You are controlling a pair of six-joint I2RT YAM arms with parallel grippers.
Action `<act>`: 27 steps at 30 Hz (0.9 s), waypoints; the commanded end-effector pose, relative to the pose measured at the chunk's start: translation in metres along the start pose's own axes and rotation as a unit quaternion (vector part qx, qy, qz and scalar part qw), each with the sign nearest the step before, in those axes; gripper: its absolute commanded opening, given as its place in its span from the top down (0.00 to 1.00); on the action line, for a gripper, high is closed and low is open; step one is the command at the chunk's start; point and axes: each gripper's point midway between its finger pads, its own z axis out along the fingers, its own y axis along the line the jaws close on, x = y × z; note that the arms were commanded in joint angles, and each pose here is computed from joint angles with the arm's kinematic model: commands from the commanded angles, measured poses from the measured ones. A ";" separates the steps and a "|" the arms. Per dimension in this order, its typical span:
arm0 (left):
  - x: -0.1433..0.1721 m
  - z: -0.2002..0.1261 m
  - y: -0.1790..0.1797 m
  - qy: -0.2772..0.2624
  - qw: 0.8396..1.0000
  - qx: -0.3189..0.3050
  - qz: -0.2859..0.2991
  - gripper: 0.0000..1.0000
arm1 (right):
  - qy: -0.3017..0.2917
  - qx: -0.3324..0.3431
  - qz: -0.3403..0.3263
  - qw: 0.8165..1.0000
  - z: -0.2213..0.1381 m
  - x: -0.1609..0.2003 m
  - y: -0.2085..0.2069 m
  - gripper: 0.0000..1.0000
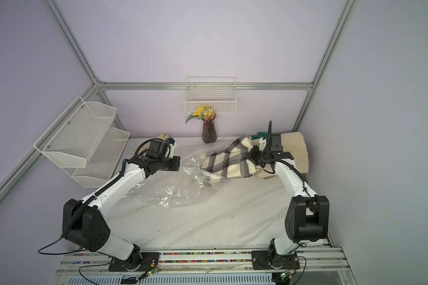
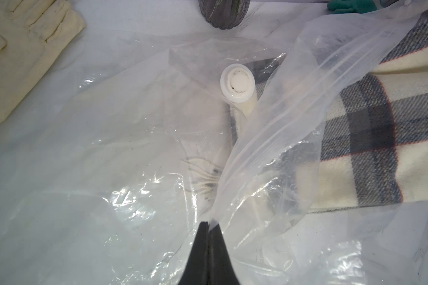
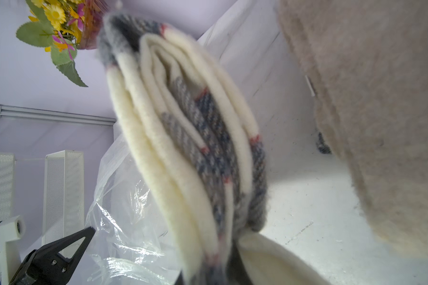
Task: Take the scarf out of the vacuum bag
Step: Take out the scarf from the vacuum bag.
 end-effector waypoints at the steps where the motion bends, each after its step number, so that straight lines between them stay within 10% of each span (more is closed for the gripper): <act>1: -0.016 -0.008 0.004 -0.019 1.000 -0.009 -0.006 1.00 | -0.079 0.006 -0.039 0.996 -0.036 -0.041 0.016 0.97; 27: -0.045 -0.015 -0.046 -0.050 0.996 0.077 0.014 1.00 | -0.012 -0.245 -0.070 0.967 -0.053 -0.013 0.105 0.97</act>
